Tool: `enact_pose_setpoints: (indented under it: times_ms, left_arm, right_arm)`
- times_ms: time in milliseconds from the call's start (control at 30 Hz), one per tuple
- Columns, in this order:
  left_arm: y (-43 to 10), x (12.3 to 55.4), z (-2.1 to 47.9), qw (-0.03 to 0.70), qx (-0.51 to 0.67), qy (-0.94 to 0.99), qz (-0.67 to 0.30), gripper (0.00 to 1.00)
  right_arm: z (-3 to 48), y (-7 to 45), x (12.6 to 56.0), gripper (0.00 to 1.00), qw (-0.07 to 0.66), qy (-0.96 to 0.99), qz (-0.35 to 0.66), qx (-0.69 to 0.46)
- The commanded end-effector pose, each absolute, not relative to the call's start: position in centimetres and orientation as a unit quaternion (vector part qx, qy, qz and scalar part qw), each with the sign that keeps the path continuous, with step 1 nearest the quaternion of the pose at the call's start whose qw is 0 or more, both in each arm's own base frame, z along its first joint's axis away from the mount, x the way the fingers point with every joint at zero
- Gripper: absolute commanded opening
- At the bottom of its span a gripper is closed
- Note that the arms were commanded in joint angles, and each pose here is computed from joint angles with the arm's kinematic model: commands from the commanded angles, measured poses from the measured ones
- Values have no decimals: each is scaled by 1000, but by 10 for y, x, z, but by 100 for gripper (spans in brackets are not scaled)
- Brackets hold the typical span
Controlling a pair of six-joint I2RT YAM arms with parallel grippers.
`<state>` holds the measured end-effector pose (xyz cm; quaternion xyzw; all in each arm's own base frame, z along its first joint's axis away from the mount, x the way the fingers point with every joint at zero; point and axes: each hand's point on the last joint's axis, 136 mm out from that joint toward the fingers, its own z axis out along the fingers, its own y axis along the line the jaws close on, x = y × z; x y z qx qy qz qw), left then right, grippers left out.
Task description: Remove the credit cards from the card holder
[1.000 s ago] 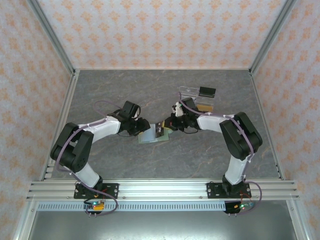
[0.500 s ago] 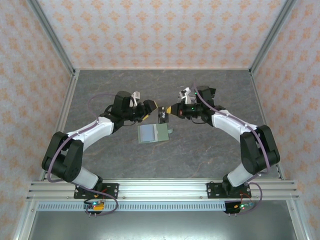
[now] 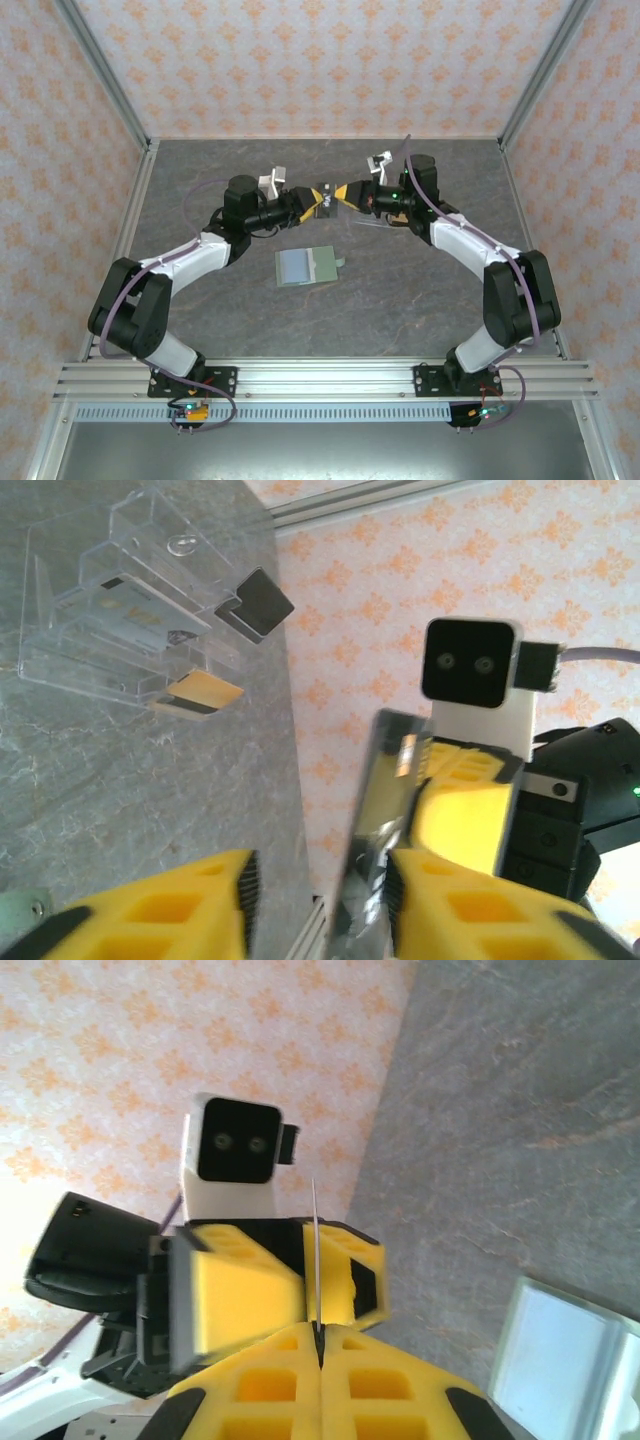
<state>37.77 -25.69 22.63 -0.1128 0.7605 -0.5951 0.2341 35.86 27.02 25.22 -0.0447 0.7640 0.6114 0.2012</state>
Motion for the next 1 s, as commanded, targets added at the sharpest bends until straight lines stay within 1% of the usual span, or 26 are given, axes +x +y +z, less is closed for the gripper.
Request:
enact_pose_setpoints:
  times_ms: [0,100,133,200,267,367,500,567,733,767,833,967]
  left_arm:
    - [-262,380,259,255,-81,732,-626,25]
    - [-262,380,265,262,-77,726,-631,7]
    - [-263,380,267,261,-78,723,-634,4]
    - [-262,381,271,263,-82,719,-638,0]
    - [-261,382,272,264,-88,717,-639,0]
    - [-262,384,275,264,-92,712,-644,0]
    - [-262,387,276,264,-97,710,-645,0]
    - [-263,388,274,262,-101,711,-645,0]
    - [-261,391,265,259,-114,720,-633,0]
    - [-260,392,262,259,-118,723,-629,2]
    - [-258,393,253,257,-126,737,-613,10]
    - [-243,396,223,258,-149,788,-539,43]
  right_arm:
    - [279,275,363,0,220,739,633,-72]
    - [280,275,365,0,218,738,635,-70]
    - [281,276,365,4,218,737,637,-68]
    - [284,276,365,14,217,731,644,-68]
    - [286,276,365,23,218,726,649,-64]
    - [286,277,367,28,212,723,656,-54]
    - [285,279,370,28,205,718,663,-45]
    - [283,280,373,27,203,719,663,-41]
    - [281,280,380,11,212,728,652,-38]
    - [280,279,381,6,216,732,645,-42]
    - [273,277,384,0,228,749,621,-46]
    - [255,259,399,0,280,795,534,-56]
